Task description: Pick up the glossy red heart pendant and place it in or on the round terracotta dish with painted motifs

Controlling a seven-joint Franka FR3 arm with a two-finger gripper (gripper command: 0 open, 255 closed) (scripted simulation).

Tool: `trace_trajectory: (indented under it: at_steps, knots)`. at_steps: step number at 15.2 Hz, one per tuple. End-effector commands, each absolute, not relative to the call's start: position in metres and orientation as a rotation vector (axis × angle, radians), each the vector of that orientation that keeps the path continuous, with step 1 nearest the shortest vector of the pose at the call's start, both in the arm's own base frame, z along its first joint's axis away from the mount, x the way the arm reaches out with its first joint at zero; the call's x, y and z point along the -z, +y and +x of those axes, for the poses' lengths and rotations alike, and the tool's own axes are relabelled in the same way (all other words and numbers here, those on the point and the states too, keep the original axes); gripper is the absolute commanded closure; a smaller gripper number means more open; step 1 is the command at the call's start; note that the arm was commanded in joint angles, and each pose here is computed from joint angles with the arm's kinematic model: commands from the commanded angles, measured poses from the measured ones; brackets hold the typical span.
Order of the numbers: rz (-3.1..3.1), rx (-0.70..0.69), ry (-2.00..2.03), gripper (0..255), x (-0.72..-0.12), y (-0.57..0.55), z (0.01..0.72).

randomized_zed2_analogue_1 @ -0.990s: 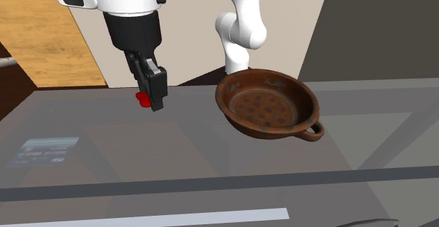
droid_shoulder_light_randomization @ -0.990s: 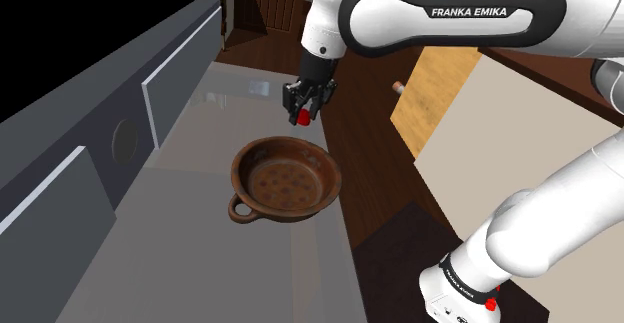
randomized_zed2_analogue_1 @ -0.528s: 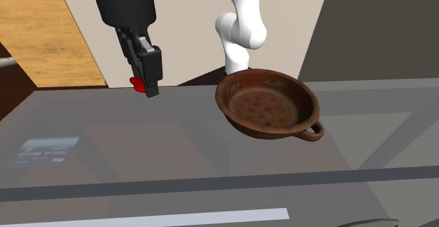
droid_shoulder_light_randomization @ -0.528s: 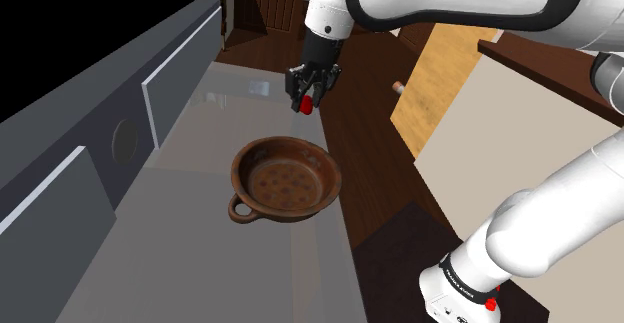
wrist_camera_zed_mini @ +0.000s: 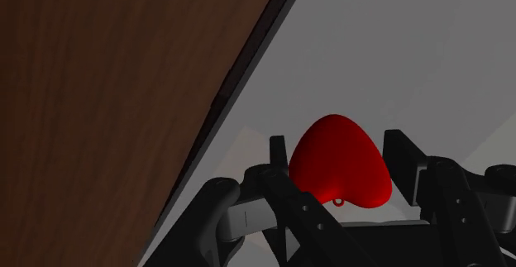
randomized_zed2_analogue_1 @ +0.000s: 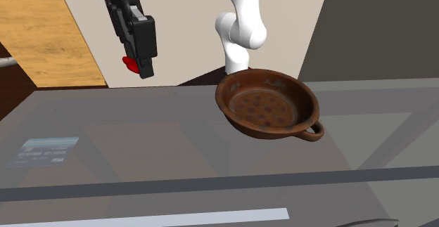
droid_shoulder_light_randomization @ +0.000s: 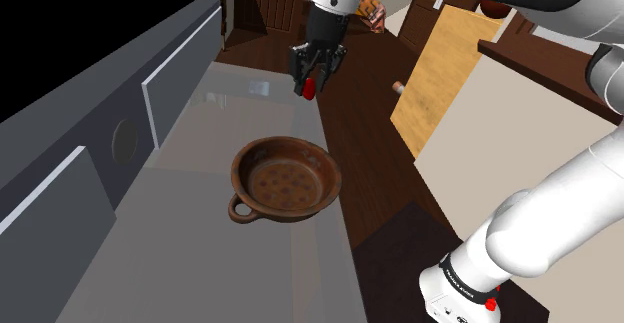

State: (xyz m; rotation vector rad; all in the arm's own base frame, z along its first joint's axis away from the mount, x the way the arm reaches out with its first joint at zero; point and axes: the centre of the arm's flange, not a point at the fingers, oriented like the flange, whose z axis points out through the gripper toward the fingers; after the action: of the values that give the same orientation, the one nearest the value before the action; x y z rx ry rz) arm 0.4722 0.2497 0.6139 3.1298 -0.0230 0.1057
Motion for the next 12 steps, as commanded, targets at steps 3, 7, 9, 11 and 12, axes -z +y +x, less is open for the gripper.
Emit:
trace_trajectory:
  at_steps: [3,7,9,11,12]
  knots:
    - [3.13,-0.105,-0.023,255,-0.635,0.249,0.472]
    - [3.13,-0.105,-0.023,255,-0.651,0.259,0.463]
    - [3.13,-0.105,-0.023,255,-0.652,0.278,0.445]
    - [3.13,-0.105,-0.023,255,-0.652,0.297,0.426]
    - [3.13,-0.105,-0.023,255,-0.653,0.306,0.417]
